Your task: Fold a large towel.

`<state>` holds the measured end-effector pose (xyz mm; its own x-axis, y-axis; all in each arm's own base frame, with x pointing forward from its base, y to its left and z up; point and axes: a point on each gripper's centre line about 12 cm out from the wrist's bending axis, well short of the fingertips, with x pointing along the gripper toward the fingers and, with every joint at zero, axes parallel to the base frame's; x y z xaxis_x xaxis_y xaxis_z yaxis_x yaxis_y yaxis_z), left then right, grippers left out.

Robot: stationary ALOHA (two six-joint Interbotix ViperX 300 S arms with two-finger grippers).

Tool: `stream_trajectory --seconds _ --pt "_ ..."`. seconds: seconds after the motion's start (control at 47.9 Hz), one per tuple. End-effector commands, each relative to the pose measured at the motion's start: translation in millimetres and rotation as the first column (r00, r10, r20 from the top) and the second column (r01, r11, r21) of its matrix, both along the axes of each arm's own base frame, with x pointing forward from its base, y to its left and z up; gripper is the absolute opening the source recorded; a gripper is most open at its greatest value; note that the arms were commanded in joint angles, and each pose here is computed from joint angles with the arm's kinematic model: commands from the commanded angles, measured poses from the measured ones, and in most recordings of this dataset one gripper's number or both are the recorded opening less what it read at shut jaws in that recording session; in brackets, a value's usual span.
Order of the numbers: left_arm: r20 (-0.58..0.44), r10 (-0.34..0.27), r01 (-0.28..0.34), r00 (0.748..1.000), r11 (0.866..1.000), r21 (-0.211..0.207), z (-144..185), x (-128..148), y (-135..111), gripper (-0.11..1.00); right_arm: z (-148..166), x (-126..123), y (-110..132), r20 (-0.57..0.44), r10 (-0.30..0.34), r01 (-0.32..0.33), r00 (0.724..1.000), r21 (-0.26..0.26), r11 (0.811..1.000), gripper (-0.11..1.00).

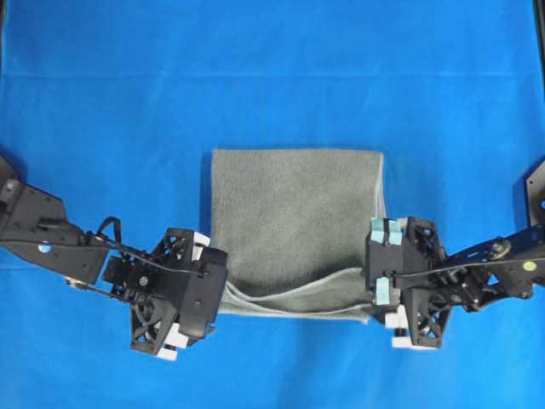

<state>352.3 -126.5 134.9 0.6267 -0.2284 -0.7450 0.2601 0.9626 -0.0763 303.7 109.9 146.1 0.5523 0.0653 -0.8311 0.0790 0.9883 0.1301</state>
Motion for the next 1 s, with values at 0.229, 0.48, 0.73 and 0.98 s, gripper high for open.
stream_trajectory --seconds 0.229,0.48,0.73,0.98 --pt "0.113 -0.003 0.007 0.994 1.000 -0.028 97 -16 10 0.68 93 -25 -18 0.163 -0.032 0.039 0.986 -0.044 0.998 0.59" --pt "0.289 -0.003 0.015 0.957 0.999 -0.037 156 -51 32 0.68 151 -70 -55 0.374 -0.023 0.073 0.927 -0.121 0.990 0.59" --pt "0.432 0.078 -0.067 0.898 0.997 -0.040 174 -98 76 0.67 176 -119 -94 0.502 -0.064 0.178 0.862 -0.183 0.967 0.58" --pt "0.525 0.158 -0.142 0.837 0.987 -0.070 167 -150 103 0.67 153 -157 -116 0.535 -0.107 0.228 0.838 -0.166 0.959 0.57"
